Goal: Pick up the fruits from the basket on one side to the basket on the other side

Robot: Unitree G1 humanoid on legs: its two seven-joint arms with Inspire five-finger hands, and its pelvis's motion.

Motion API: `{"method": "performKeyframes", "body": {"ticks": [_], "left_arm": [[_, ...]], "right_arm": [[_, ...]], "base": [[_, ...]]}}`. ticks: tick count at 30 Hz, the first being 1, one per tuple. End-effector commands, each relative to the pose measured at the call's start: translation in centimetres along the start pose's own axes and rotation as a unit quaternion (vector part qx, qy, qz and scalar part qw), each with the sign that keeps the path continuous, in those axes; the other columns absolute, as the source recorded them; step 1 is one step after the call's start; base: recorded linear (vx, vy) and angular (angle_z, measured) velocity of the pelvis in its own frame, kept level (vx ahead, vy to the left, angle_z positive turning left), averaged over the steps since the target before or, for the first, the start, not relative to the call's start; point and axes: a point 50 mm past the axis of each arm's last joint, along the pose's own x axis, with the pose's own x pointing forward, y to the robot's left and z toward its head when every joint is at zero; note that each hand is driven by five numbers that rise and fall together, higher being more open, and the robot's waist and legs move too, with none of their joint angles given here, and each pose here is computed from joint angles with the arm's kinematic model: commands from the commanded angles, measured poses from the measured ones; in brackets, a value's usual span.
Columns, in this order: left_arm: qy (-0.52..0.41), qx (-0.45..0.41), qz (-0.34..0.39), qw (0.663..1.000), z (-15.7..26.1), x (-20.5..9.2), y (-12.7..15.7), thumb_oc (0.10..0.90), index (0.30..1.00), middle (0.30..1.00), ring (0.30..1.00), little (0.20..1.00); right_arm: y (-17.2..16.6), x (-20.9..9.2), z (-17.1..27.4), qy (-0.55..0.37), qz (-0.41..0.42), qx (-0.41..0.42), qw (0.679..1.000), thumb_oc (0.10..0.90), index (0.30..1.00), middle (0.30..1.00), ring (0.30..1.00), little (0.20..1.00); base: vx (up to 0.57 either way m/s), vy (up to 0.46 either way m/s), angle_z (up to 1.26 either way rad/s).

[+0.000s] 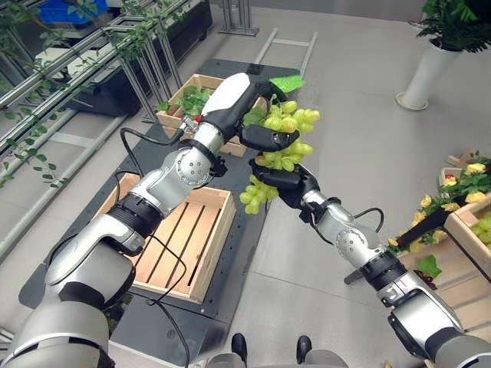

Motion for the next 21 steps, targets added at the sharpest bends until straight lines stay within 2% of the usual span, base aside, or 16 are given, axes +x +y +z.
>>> {"method": "performKeyframes", "body": {"ticks": [1,7,8,10,15,21], "left_arm": [[0.106,0.013,0.129,0.986,-5.3,-1.7,4.4,0.800,0.900,0.900,0.900,0.900],[0.173,-0.072,0.179,0.966,-8.2,-3.6,5.0,0.800,0.900,0.900,0.900,0.900],[0.190,-0.163,0.209,0.945,-9.1,-4.4,5.0,0.800,0.900,0.900,0.900,0.900],[0.202,-0.209,0.235,0.928,-9.7,-5.1,4.5,0.800,0.900,0.900,0.900,0.900],[0.229,-0.215,0.257,0.914,-10.8,-6.5,3.4,0.800,0.900,0.900,0.900,0.900],[0.254,-0.223,0.242,0.910,-11.3,-7.4,1.6,0.800,0.900,0.900,0.900,0.900]], "right_arm": [[-2.0,-1.2,3.1,-0.121,-0.007,0.014,0.993,0.400,0.300,0.300,0.300,0.300],[-5.0,-3.0,2.6,-0.121,-0.052,-0.013,0.991,0.400,0.300,0.300,0.300,0.300],[-5.8,-3.7,2.5,-0.118,-0.064,-0.027,0.991,0.400,0.300,0.300,0.300,0.300],[-6.6,-4.1,2.4,-0.116,-0.076,-0.046,0.989,0.400,0.300,0.300,0.300,0.300],[-7.2,-5.0,2.8,-0.111,-0.080,-0.091,0.986,0.400,0.300,0.300,0.300,0.300],[-6.8,-5.9,4.5,-0.116,-0.049,-0.150,0.981,0.400,0.300,0.300,0.300,0.300]], "base": [[-0.02,0.048,-0.31],[-0.01,0.036,-0.25],[0.00,0.026,-0.17],[0.01,0.018,-0.21],[0.01,0.010,-0.27],[0.01,-0.002,-0.13]]}}
